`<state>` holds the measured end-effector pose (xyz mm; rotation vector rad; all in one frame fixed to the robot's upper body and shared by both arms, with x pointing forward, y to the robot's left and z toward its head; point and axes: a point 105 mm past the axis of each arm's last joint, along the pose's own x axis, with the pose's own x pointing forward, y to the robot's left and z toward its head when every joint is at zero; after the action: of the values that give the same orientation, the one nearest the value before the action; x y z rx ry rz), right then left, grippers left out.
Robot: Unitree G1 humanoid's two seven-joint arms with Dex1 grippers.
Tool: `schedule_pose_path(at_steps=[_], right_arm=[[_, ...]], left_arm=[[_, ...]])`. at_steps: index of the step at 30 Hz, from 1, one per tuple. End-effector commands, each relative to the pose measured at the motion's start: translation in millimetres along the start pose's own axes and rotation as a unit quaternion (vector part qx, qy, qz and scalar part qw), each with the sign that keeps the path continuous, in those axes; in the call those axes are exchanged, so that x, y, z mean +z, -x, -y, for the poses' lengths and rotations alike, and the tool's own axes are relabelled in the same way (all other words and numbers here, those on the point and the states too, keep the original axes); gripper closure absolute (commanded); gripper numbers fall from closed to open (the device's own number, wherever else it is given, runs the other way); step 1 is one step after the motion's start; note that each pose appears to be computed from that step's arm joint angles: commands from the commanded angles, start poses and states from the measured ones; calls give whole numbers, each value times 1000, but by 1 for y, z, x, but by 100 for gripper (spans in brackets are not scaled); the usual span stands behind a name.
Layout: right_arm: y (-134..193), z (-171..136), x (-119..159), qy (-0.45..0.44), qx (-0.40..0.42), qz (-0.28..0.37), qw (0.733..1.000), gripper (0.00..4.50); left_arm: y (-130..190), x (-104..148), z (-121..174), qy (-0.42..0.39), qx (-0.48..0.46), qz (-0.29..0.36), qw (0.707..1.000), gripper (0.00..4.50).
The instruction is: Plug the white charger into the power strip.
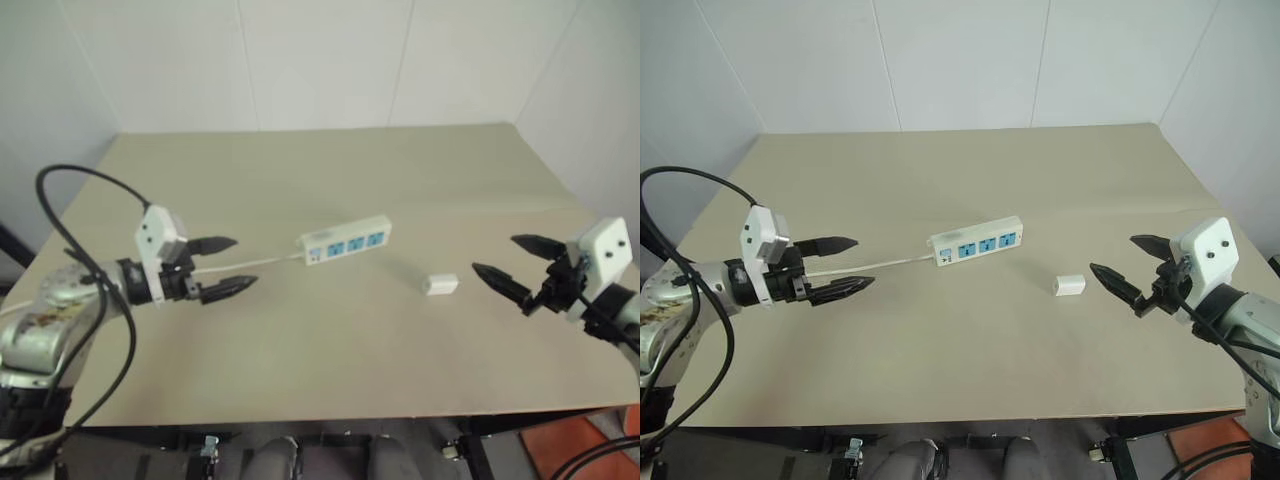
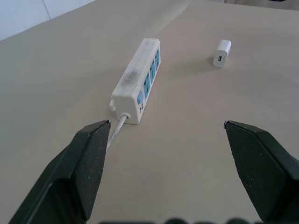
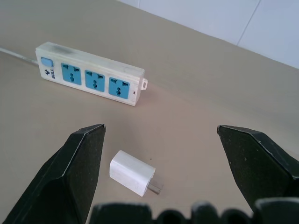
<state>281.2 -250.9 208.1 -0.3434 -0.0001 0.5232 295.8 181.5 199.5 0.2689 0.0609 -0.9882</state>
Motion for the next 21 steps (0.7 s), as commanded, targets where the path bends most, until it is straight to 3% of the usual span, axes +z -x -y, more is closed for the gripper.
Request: schedule_pose_path(at_steps=[1, 11, 21], right_arm=[[3, 1, 19, 29, -4, 24, 999, 0], [3, -1, 20, 29, -2, 25, 999, 0], [-2, -3, 26, 30, -4, 40, 999, 0]], left_arm=[[-1, 8, -1, -19, -2, 10, 1000, 25], [-12, -4, -12, -18, 2, -1, 1000, 25], [-93, -62, -52, -11, 38, -70, 997, 25]])
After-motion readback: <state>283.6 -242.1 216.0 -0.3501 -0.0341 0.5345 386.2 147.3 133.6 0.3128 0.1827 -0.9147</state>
